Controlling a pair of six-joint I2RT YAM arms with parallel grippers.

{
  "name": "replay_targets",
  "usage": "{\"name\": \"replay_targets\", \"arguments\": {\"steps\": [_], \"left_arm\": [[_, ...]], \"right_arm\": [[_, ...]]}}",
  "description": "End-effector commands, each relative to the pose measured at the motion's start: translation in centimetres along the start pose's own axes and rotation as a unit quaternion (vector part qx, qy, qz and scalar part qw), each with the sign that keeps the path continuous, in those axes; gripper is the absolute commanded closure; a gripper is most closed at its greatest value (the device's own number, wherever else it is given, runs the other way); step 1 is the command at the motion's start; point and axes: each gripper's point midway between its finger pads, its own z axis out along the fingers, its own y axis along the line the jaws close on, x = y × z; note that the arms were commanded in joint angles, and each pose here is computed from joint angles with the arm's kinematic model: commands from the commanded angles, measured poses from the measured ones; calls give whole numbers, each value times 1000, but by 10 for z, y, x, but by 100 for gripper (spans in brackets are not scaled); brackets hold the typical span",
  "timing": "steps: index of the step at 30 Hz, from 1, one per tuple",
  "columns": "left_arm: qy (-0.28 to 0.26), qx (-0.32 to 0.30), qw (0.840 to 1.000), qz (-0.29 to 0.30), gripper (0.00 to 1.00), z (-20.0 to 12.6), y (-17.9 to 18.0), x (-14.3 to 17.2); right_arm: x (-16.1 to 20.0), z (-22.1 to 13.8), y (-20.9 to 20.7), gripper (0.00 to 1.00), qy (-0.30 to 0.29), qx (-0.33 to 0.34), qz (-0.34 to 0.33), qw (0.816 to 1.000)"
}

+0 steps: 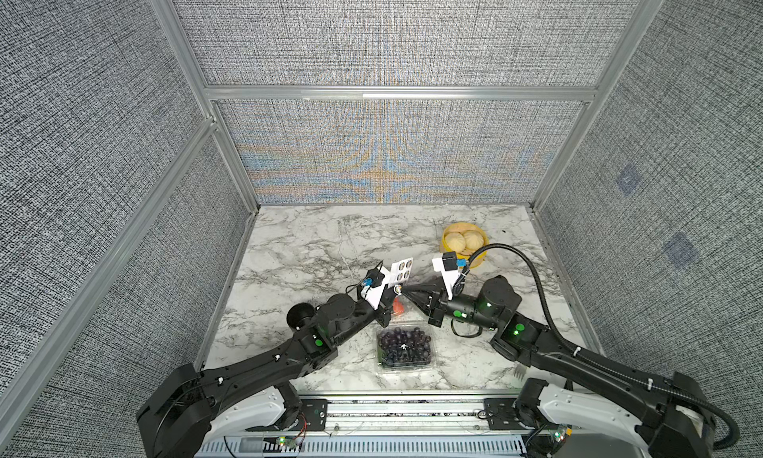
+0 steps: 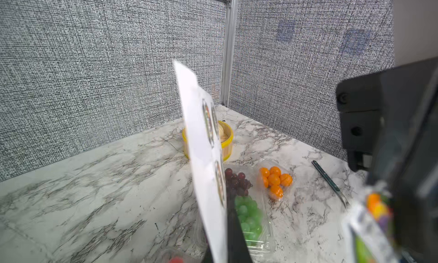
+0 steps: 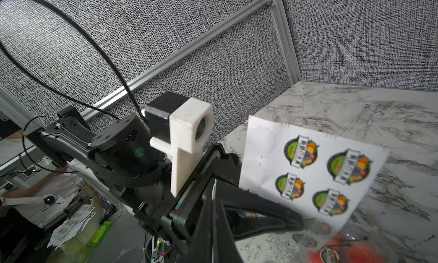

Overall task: Label fruit boxes
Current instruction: Tear off the label from the label sticker, then place the label sticker at the center of the board, then stick the label on the fruit box.

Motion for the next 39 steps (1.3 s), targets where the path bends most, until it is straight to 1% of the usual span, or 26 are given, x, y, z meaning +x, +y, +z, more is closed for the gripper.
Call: {"name": "replay_targets", "arguments": {"steps": [1,2,4,5,6,7,9,11,13,15,18,22,24,28,33,35,39], "left_arm": [[1,-24,1000,-10,100,0,8,-2],[8,-35,999,-17,100,0,12,0],[23,-57,998,-34,100,-4,20,4],[38,-67,996,-45,100,-7,24,10],[56,-75,994,-59,100,-9,28,16],[70,-77,992,-75,100,-11,30,21],[91,-69,988,-107,100,-15,27,33],[117,-75,982,-127,100,-22,28,45],[138,-91,976,-144,100,-32,31,57],[144,-99,971,-163,100,-43,33,63],[159,-85,968,-174,100,-53,27,74],[180,-47,966,-180,100,-53,14,85],[192,-53,962,-185,100,-55,15,93],[198,-67,961,-184,100,-61,20,102],[208,-69,956,-197,100,-63,19,113],[221,-69,952,-200,100,-64,18,119],[239,-91,945,-204,100,-69,24,127]], "right_arm": [[0,-5,-8,100,-4,27,-9,1000],[3,-8,-13,100,9,44,-14,999],[11,-19,-39,100,56,117,-32,991],[16,-27,-58,100,83,159,-31,983],[20,-34,-76,100,106,185,-15,977],[23,-38,-89,100,120,192,7,974],[29,-40,-109,100,142,176,65,972],[38,-36,-126,100,170,168,95,966],[50,-33,-142,100,209,173,123,955],[61,-31,-154,100,242,172,144,944],[78,-40,-174,100,272,217,155,925],[93,-52,-193,100,295,269,162,902],[99,-59,-202,100,306,296,161,890],[105,-63,-213,100,317,317,163,879],[117,-75,-228,100,342,363,164,851],[114,-75,-232,100,349,381,155,842],[119,-80,-236,100,363,410,138,825]]}}
